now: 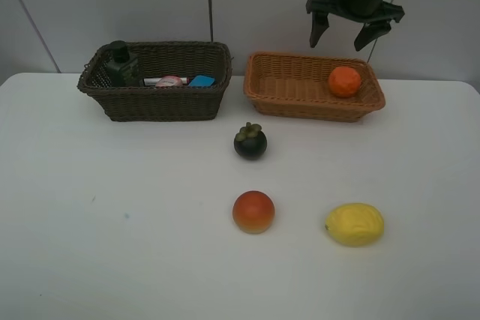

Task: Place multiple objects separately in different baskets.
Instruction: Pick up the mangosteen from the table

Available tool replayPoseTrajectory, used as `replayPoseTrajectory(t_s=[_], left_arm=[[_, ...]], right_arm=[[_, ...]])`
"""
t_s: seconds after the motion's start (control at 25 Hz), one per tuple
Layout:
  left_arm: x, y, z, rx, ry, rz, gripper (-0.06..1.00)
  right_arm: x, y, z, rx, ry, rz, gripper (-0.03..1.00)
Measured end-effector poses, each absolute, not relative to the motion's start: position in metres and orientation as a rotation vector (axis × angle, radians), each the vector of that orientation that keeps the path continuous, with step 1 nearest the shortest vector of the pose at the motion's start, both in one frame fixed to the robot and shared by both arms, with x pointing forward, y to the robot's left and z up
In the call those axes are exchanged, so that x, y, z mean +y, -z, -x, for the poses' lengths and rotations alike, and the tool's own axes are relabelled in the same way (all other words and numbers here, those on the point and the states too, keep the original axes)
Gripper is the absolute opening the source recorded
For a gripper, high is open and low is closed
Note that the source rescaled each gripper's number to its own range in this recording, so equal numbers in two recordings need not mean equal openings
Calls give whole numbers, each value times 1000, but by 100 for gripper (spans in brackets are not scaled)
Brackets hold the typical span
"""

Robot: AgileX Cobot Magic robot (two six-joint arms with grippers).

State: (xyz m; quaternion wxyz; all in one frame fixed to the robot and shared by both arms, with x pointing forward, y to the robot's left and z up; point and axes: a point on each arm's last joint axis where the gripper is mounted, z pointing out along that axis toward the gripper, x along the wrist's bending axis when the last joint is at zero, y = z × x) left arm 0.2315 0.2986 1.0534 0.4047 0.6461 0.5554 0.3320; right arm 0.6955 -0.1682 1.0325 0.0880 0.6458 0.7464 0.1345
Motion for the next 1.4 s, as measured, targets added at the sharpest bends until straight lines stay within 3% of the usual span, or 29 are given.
replayPoseTrajectory(t_s=[0.28, 0.48, 1.4], left_arm=[[299, -1053, -232, 1402, -838, -1631, 100], [299, -1053, -232, 1401, -839, -1630, 100], [299, -1054, -232, 1401, -839, -1629, 100]], right_arm=[[-80, -991, -628, 2556, -186, -1719, 99], [-41, -962, -602, 2691, -72, -1578, 99], [-33, -871, -623, 2688, 0, -1390, 99]])
